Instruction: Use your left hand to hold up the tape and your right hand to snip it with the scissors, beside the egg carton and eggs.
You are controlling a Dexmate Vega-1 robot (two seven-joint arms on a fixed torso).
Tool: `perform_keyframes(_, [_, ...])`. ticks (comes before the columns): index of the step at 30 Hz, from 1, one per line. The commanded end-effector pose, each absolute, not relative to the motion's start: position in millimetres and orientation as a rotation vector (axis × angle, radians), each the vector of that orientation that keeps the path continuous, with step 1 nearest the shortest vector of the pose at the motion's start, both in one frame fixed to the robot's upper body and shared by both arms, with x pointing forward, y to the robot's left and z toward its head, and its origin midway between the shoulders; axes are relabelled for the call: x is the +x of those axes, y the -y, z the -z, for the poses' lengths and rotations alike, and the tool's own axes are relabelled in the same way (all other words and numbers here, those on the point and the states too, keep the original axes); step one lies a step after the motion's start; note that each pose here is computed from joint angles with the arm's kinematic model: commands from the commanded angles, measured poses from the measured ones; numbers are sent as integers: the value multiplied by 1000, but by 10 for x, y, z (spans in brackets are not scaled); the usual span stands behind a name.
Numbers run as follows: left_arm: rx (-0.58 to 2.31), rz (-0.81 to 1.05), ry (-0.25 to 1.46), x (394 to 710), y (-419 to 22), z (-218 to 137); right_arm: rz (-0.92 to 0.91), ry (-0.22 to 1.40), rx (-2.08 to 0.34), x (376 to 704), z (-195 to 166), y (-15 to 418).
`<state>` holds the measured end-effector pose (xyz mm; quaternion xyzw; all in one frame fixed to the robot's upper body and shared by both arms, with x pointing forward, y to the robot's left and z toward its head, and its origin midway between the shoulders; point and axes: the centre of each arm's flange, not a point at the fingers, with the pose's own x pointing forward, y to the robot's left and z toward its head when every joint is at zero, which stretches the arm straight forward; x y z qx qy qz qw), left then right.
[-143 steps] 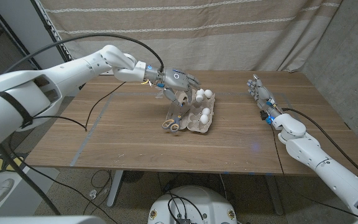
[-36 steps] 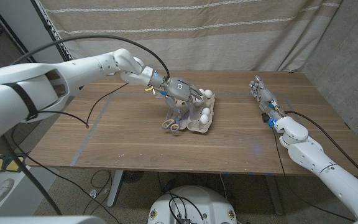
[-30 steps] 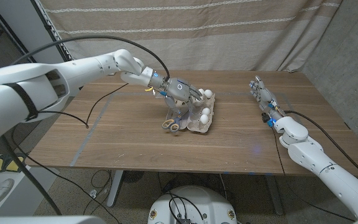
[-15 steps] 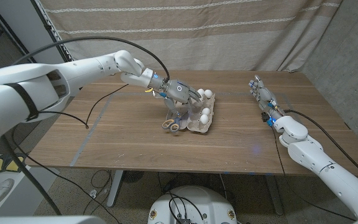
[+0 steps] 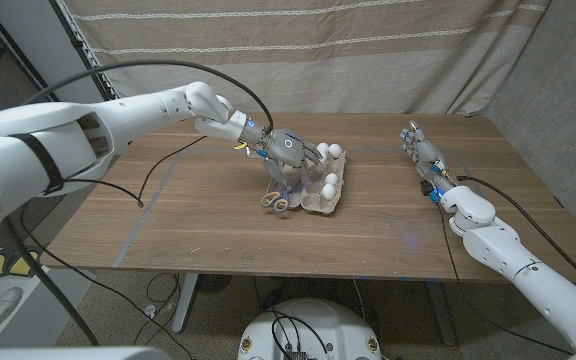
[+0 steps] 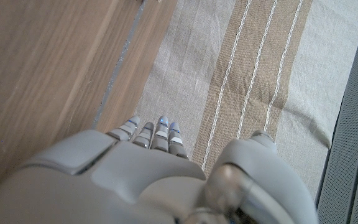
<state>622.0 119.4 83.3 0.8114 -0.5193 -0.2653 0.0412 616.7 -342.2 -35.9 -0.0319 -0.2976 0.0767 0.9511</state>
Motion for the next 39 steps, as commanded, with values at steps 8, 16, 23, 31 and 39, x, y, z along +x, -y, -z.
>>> perform_keyframes(8, [2501, 817, 1556, 6265, -1201, -769, -159, 604, -72, 6153, 376, 3412])
perform_keyframes(16, [2509, 828, 1542, 6262, -1211, -759, -159, 599, -70, 6158, 381, 3399])
perform_keyframes(23, [2508, 838, 1538, 6261, -1220, -747, -159, 599, -75, 6163, 380, 3397])
perform_keyframes(31, [2526, 860, 1508, 6286, -1224, -734, -161, 597, -72, 6173, 373, 3383])
perform_keyframes(39, [2521, 862, 1515, 6280, -1219, -734, -159, 595, -71, 6171, 378, 3378])
